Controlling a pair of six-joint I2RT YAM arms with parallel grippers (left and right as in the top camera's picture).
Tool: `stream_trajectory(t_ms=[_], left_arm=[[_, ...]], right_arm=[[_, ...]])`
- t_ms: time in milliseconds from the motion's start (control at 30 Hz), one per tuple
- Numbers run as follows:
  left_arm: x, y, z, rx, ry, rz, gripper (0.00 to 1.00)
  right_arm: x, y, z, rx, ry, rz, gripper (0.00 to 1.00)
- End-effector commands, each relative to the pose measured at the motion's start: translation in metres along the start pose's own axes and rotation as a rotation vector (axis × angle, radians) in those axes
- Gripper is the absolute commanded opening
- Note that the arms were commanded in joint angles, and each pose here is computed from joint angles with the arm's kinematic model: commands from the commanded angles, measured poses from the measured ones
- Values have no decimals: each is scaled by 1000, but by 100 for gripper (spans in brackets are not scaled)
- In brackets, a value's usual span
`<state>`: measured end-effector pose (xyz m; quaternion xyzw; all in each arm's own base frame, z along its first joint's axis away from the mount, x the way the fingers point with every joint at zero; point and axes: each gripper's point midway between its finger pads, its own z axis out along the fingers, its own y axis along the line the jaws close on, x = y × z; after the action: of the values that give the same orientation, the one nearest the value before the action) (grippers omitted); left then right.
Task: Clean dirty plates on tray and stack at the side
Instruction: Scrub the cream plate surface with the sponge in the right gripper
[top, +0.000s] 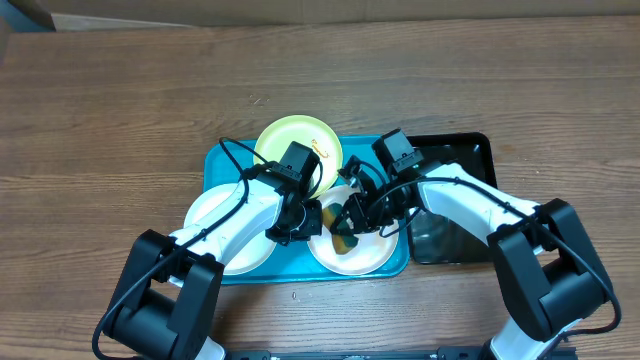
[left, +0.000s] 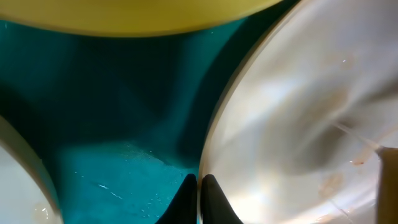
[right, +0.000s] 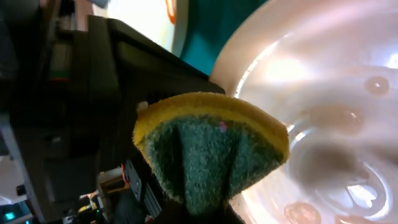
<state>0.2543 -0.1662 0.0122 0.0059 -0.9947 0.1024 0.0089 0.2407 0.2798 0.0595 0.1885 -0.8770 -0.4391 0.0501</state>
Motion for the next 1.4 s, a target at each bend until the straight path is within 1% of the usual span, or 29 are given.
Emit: stream_trajectory(t_ms=[0,67,100,200,333,533,733,867,1133,1233,1367], left_arm=[[-1,-1,2,-9,5,21,4],[-1,-1,2,-8,5,22,4],[-1,-1,2,-9,5,22,4],[0,-1,2,-9,5,22,4],[0,-1,2,-8,6,21,4],[0,-2,1,-2,11,21,4],[1,-2,1,-4,12,32,4],[1,-2,1,-4,14,30,4],[1,-2,1,-4,13,30,4],[1,-2,1,-5,13,30,4],[1,-2,1,-5,14,35,4]], right_arm=[[0,-20,-1,133,-23,71,4],[-1,-34,-2,225,-38,107,4],[-1,-34,-1,230,-40,108,4],[-1,-32,1,229,-37,105,4],[0,-26,4,198,-38,187,4],[2,-20,14,196,-26,173,4],[7,-25,24,223,-3,190,4],[7,-40,19,294,-31,299,4],[8,-43,18,315,-35,308,4],[10,-49,16,350,-43,357,4],[9,-48,16,343,-44,364,4]])
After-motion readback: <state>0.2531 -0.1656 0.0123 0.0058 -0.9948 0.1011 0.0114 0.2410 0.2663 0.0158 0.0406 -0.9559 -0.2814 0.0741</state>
